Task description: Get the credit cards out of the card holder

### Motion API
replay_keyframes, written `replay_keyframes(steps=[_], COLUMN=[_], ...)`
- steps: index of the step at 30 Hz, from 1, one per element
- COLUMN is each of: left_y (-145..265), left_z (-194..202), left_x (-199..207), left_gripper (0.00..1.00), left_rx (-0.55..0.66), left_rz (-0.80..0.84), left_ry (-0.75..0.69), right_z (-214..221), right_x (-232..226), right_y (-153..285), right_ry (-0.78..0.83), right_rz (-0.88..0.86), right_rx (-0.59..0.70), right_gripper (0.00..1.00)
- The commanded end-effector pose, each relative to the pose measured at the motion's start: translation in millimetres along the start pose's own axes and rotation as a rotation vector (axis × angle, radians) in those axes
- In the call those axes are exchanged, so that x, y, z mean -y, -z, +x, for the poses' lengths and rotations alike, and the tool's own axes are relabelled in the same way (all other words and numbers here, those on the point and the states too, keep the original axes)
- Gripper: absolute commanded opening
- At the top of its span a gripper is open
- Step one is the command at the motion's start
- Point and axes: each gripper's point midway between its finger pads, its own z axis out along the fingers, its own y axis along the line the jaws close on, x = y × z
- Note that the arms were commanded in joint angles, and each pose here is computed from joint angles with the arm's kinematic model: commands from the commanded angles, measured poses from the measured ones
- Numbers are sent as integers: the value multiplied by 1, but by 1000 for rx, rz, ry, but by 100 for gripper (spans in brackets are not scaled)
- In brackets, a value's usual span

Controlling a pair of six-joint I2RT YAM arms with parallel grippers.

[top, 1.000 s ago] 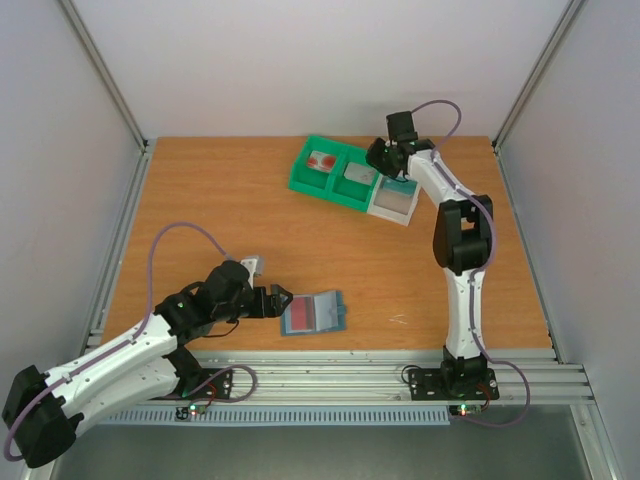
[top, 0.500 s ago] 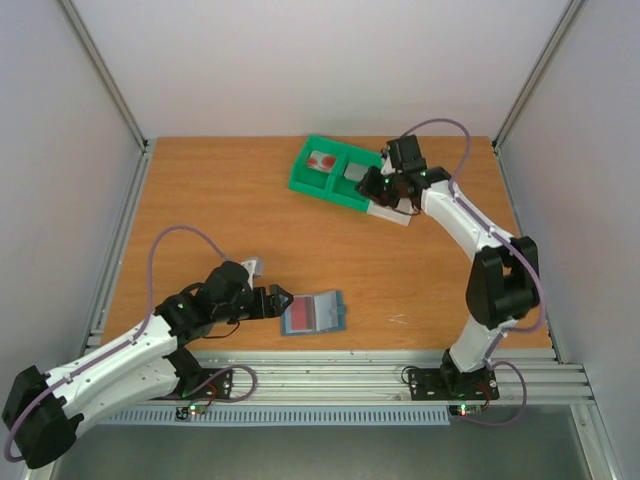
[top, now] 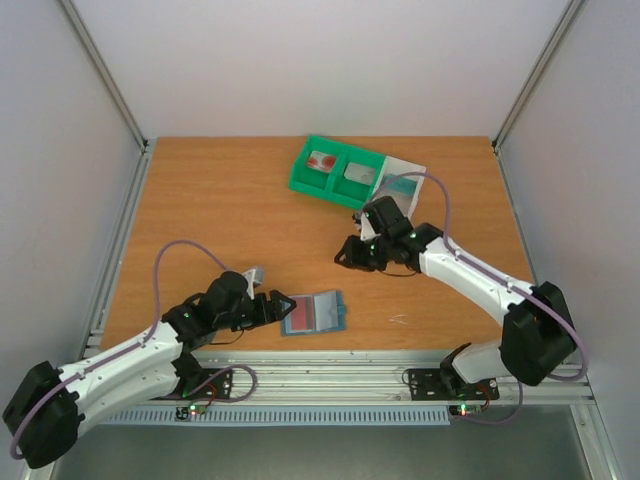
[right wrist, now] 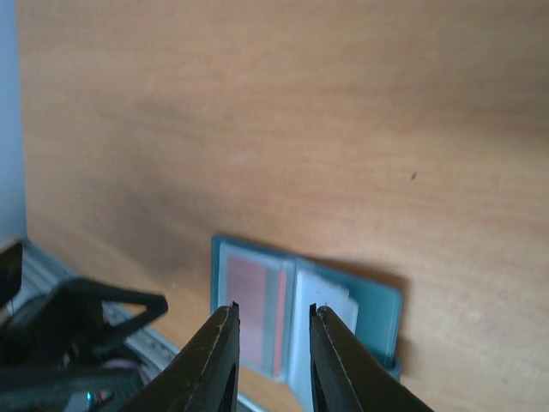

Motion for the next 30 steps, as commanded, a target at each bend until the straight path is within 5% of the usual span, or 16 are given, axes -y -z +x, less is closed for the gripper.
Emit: replay_keyframes(steps=[1,30], left_y=[-1,-27], left_z=[-10,-10], left_x=[10,0], left_gripper=[84,65], left_rx=[48,41], left_rz=[56,74], left_ry=[31,58], right_z=[31,118], right_x=[-11,-6], right_y=[1,-101], right_ry=[19,21], right_rz=[-55,-123], right_rx=[-33,-284], right_gripper=[24,18])
